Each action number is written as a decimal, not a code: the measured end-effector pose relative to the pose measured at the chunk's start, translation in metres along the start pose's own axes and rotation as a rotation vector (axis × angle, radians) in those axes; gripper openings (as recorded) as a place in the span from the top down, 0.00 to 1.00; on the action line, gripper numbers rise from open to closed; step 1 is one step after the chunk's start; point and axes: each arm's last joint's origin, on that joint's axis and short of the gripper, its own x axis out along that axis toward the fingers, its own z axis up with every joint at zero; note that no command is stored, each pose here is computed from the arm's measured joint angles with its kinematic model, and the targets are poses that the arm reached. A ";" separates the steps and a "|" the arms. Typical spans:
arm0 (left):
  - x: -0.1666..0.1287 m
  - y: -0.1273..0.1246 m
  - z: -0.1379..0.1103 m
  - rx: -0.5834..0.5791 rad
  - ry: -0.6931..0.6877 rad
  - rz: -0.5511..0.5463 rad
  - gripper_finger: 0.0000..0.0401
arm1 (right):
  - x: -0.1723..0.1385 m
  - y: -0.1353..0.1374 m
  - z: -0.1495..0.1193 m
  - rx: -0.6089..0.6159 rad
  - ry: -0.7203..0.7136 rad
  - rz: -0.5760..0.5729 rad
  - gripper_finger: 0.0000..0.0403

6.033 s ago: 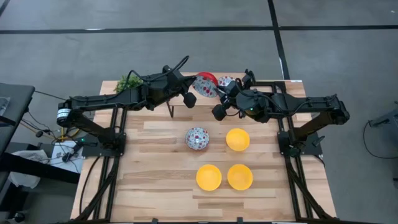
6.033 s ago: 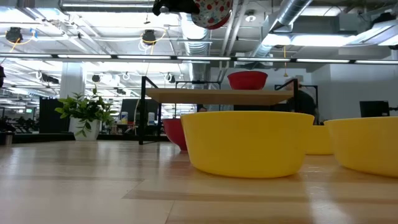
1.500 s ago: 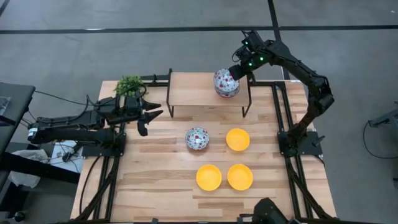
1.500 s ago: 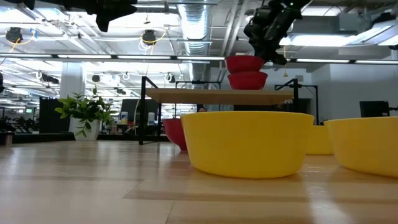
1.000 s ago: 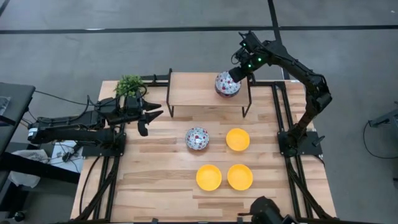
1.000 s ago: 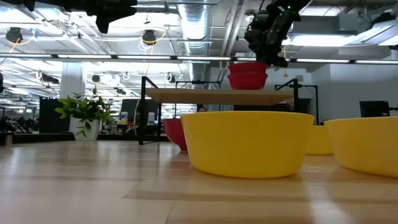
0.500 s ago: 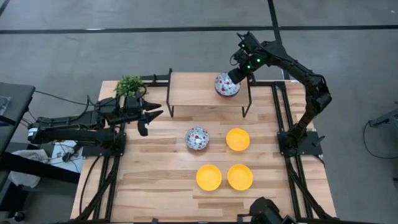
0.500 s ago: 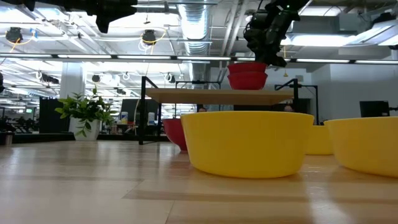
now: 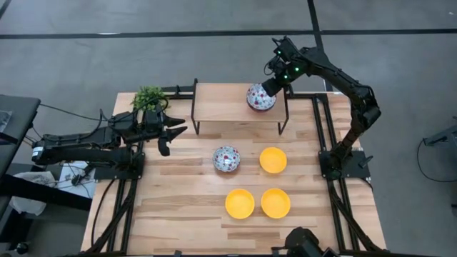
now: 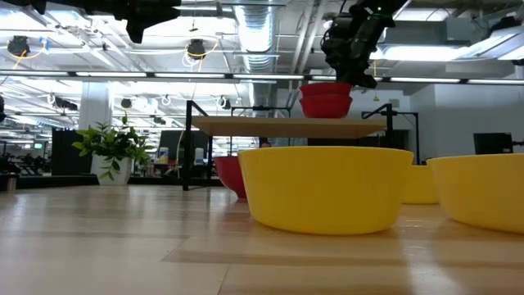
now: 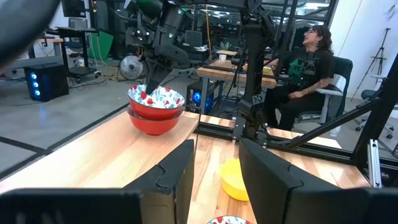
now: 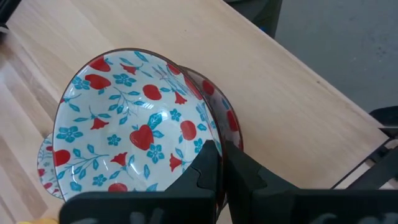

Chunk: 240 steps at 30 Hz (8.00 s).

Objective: Pick & Place Mini bowls
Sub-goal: Stack the bottom white bowl on top of the white bowl on the shelf, then stack the white bowl on top of the white bowls on the shelf

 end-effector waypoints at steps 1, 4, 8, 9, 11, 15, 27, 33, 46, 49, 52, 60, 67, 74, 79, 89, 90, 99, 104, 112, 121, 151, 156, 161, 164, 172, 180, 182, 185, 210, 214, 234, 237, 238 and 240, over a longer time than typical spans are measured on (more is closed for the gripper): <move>0.000 0.000 0.000 0.000 0.000 0.000 0.68 | 0.000 0.001 0.000 -0.003 0.000 0.000 1.00; 0.000 0.000 0.000 0.000 0.000 0.000 0.68 | 0.000 0.001 0.000 -0.010 0.001 -0.012 1.00; 0.000 0.000 0.000 0.000 0.000 0.000 0.68 | 0.000 0.001 0.000 -0.013 0.000 -0.010 1.00; 0.000 0.000 0.000 0.000 0.000 0.000 0.68 | 0.001 0.002 0.000 -0.021 0.001 -0.009 1.00; 0.000 0.000 0.000 0.000 0.000 0.000 0.68 | 0.001 0.003 0.000 -0.036 0.002 -0.010 1.00; 0.000 0.000 0.000 0.000 0.000 0.000 0.68 | 0.001 0.004 0.000 -0.038 0.002 -0.009 1.00; 0.000 0.000 0.000 0.000 -0.001 0.000 0.68 | 0.001 0.004 -0.001 -0.040 0.010 -0.009 0.96; 0.000 0.000 0.000 0.000 -0.001 0.000 0.68 | 0.002 0.006 -0.001 -0.051 0.012 -0.015 0.92; 0.000 0.000 0.000 0.000 -0.002 0.000 0.68 | 0.001 0.003 0.000 -0.049 -0.001 -0.047 0.86; 0.000 0.000 0.000 0.000 -0.003 0.000 0.68 | -0.002 0.000 -0.001 -0.040 -0.007 -0.051 0.86; 0.000 0.000 0.000 0.000 -0.003 0.000 0.68 | -0.009 0.000 -0.002 -0.038 -0.022 -0.054 0.86; 0.000 0.000 0.000 -0.013 -0.003 0.000 0.68 | -0.041 0.010 -0.015 -0.115 -0.081 -0.051 0.86; 0.007 0.000 -0.004 -0.162 0.033 0.004 0.68 | -0.079 0.021 -0.037 -0.243 -0.131 -0.025 0.86; 0.014 -0.001 -0.010 -0.299 0.067 0.014 0.68 | -0.112 0.033 -0.063 -0.271 -0.253 0.019 0.86; 0.015 -0.005 -0.010 -0.316 0.078 -0.042 0.68 | -0.113 0.035 -0.099 -0.200 -0.311 0.036 0.86; 0.027 -0.037 -0.020 -0.361 0.150 -0.200 0.68 | -0.104 0.043 -0.176 -0.097 -0.530 0.168 0.86; 0.030 -0.041 -0.023 -0.369 0.166 -0.214 0.68 | -0.104 0.044 -0.182 -0.097 -0.560 0.185 0.86; 0.061 -0.077 -0.031 -0.437 0.292 -0.285 0.68 | -0.104 0.044 -0.229 -0.079 -0.763 0.322 0.86; 0.079 -0.090 -0.039 -0.505 0.351 -0.226 0.68 | -0.106 0.041 -0.247 -0.072 -0.820 0.355 0.86; 0.100 -0.098 -0.074 -0.778 0.420 0.057 0.68 | -0.112 0.042 -0.256 -0.095 -0.846 0.399 0.86; 0.107 -0.099 -0.090 -1.012 0.424 0.189 0.68 | -0.111 0.046 -0.258 -0.155 -0.804 0.470 0.86; 0.111 -0.102 0.010 -1.051 0.343 0.401 0.68 | -0.111 0.049 -0.260 -0.326 -0.810 0.474 0.86; 0.117 -0.106 -0.005 -1.080 0.467 0.479 0.68 | -0.112 0.048 -0.263 -0.367 -0.826 0.458 0.86; 0.123 -0.111 -0.037 -1.102 0.660 0.584 0.68 | -0.116 0.045 -0.274 -0.429 -0.854 0.467 0.86; 0.123 -0.111 -0.048 -1.109 0.741 0.638 0.68 | -0.109 0.043 -0.281 -0.468 -0.859 0.544 0.86; 0.115 -0.108 -0.056 -1.156 0.853 0.752 0.68 | -0.064 0.031 -0.297 -0.377 -0.864 0.555 0.86; 0.117 -0.100 -0.063 -1.200 0.943 0.818 0.68 | -0.035 0.022 -0.303 -0.330 -0.897 0.460 0.86; 0.117 -0.097 -0.066 -1.201 0.951 0.848 0.68 | -0.028 0.022 -0.303 -0.329 -0.890 0.460 0.86; 0.121 -0.094 -0.069 -1.208 0.945 0.866 0.68 | -0.027 0.022 -0.301 -0.324 -0.911 0.467 0.86; 0.166 -0.068 -0.090 -1.188 0.954 0.882 0.68 | -0.025 0.022 -0.300 -0.297 -0.909 0.456 0.86; 0.168 -0.068 -0.092 -1.188 0.953 0.881 0.68 | -0.025 0.022 -0.300 -0.297 -0.909 0.456 0.86; 0.180 -0.070 -0.118 -1.177 0.983 0.907 0.68 | -0.025 0.022 -0.300 -0.303 -0.911 0.454 0.86; 0.183 -0.070 -0.120 -1.183 0.976 0.898 0.68 | -0.026 0.022 -0.300 -0.304 -0.910 0.456 0.86; 0.183 -0.070 -0.120 -1.187 0.969 0.891 0.68 | -0.026 0.022 -0.300 -0.304 -0.911 0.456 0.86; 0.183 -0.070 -0.118 -1.179 0.950 0.890 0.68 | -0.026 0.022 -0.300 -0.304 -0.911 0.456 0.86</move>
